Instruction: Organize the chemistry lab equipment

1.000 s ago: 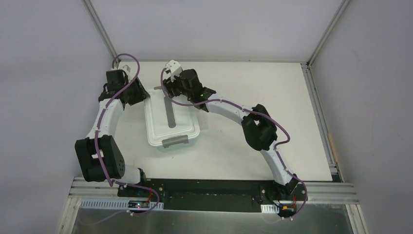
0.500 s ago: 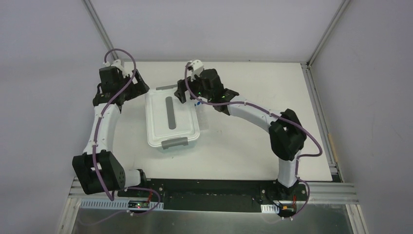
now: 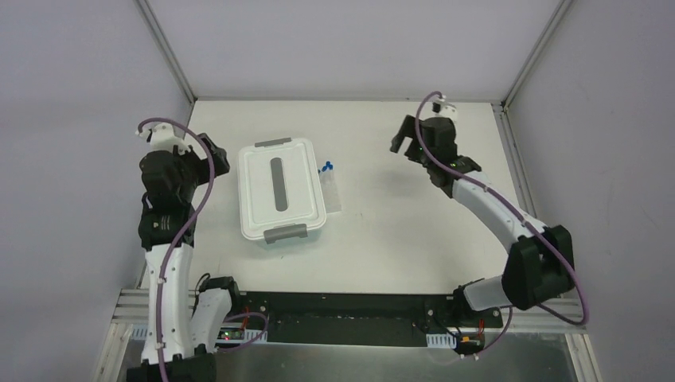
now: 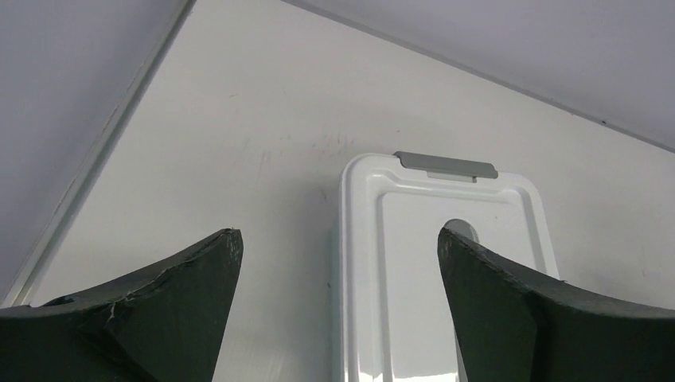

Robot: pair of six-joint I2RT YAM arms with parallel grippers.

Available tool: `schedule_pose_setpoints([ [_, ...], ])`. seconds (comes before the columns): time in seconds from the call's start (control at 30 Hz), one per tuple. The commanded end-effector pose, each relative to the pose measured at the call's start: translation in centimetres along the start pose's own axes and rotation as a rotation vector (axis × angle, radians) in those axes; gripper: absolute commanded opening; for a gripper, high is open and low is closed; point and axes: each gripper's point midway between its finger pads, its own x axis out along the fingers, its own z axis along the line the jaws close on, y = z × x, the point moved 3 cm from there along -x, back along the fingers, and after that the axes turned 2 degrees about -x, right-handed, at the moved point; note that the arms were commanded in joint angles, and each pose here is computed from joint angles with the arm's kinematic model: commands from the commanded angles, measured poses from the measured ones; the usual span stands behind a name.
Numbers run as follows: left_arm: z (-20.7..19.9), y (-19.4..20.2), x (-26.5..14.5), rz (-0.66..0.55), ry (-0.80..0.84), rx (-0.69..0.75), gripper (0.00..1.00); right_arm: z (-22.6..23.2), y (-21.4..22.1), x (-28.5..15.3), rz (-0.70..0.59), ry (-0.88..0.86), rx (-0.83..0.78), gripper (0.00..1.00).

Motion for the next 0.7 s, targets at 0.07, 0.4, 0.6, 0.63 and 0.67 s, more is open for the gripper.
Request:
schedule_pose_setpoints([
  [0.07,1.6,0.3,-3.2,-0.119,-0.084,0.003,0.96,-8.6,-2.9,-7.4,-0.226,0.323,0.015,0.99],
  [0.4,2.7,1.2,-4.7,-0.165,-0.131,-0.008,0.98,-11.8,-4.1,-13.5,-0.479,0.378,-0.058,0.99],
  [0.6,3.0,0.9,-4.6,-0.17,-0.153,-0.008,0.99,-12.3,-4.0,-14.4,-0.509,0.387,-0.051,0.99],
  [0.63,3.0,0.8,-4.6,-0.171,-0.156,-0.008,0.99,-12.3,-4.1,-14.6,-0.514,0.388,-0.053,0.99],
  [0.67,3.0,0.8,-4.5,-0.17,-0.158,-0.008,0.99,-12.3,-4.1,-14.7,-0.517,0.387,-0.056,0.99],
])
